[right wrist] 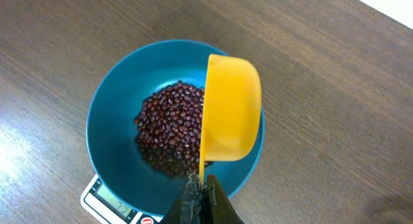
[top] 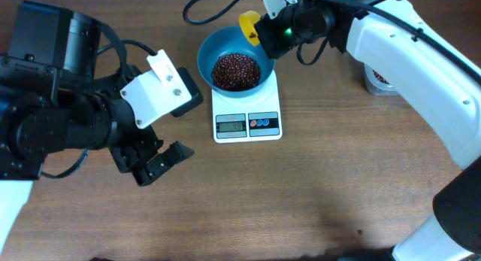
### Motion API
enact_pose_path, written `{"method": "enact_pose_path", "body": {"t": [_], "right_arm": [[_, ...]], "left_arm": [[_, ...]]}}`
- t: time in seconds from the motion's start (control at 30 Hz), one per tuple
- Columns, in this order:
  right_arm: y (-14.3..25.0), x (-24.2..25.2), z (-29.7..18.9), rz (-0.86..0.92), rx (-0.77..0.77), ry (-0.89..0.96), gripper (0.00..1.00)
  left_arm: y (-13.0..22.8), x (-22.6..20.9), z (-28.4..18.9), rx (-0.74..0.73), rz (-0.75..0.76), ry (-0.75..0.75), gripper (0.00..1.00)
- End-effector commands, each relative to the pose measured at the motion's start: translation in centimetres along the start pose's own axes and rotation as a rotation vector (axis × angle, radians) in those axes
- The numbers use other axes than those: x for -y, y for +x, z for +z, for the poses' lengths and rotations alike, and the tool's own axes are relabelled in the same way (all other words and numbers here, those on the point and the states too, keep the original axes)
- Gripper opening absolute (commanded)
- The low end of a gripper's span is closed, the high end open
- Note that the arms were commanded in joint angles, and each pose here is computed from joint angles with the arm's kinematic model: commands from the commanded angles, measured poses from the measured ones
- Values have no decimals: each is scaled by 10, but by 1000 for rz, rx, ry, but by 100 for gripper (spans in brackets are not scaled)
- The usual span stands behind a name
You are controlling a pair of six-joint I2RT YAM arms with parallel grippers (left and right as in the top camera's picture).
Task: Scoop item into bowl and weigh 50g on scale
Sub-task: 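Hold the scoop tipped over the bowl with the right gripper, shaking out beans, then withdraw the empty scoop from the bowl toward the right side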
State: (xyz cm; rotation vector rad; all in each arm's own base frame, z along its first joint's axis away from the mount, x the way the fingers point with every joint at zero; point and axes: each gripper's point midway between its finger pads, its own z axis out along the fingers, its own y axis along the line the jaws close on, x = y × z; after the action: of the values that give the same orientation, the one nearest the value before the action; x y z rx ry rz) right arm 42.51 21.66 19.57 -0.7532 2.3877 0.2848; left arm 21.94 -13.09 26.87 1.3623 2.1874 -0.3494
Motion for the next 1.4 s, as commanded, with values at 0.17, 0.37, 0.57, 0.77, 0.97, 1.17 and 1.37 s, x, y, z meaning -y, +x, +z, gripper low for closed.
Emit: {"method": "enact_pose_path", "body": {"t": [0.17,0.37,0.57,0.77,0.97,1.17,1.37], "right_arm": [[-15,-12,-13,-47,33,23,4],[-11,-15,-7,-59,9,44,4],[-14,-16,-8,-61,21,44,4],[-14,-17,-8,-61,22,36,4],[-11,-8,-8,-123,1,106,4],[-14,-9,-9,-123,13,100,4],[-14,-9,-9,-123,13,100,4]], "left_arm": [[0,1,0,5,9,8,99],[0,1,0,5,8,8,99],[0,1,0,5,8,8,99],[0,1,0,5,8,8,99],[0,1,0,5,8,7,99],[0,1,0,5,8,8,99],[0,1,0,5,8,8,99]]}}
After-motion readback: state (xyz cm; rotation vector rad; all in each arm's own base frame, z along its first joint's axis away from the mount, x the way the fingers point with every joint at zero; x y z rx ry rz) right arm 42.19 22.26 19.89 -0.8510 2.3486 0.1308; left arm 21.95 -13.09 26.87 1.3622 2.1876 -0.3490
